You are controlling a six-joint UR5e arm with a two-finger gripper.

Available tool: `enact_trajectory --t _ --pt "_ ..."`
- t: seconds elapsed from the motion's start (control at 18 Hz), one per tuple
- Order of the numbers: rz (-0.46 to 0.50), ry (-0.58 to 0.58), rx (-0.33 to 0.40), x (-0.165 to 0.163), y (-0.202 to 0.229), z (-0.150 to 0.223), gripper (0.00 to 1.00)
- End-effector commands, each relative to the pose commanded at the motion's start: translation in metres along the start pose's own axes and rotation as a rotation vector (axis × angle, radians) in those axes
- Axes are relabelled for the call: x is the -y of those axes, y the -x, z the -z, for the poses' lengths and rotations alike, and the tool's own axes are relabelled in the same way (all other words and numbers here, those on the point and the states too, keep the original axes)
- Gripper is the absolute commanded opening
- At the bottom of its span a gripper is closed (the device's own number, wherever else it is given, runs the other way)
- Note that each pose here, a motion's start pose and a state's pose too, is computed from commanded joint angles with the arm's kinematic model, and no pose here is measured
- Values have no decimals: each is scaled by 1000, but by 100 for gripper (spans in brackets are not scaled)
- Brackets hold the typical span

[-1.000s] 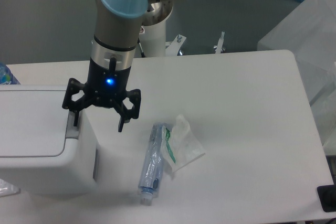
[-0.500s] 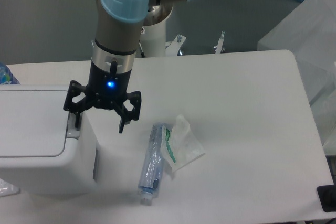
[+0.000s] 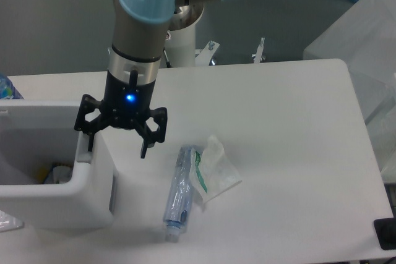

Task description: Open the trash can

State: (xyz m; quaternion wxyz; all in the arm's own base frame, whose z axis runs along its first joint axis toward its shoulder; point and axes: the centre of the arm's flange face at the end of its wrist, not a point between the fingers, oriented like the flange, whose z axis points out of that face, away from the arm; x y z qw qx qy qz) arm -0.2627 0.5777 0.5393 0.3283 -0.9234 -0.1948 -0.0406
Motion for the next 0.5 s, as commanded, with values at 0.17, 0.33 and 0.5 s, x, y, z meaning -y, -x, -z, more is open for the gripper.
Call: enact_trajectory --t 0.17,0.33,0.5 --pt "-68 -33 88 12 34 25 100" --pt "-136 -23 181 12 54 42 100" --pt "-193 -11 231 12 78 52 100"
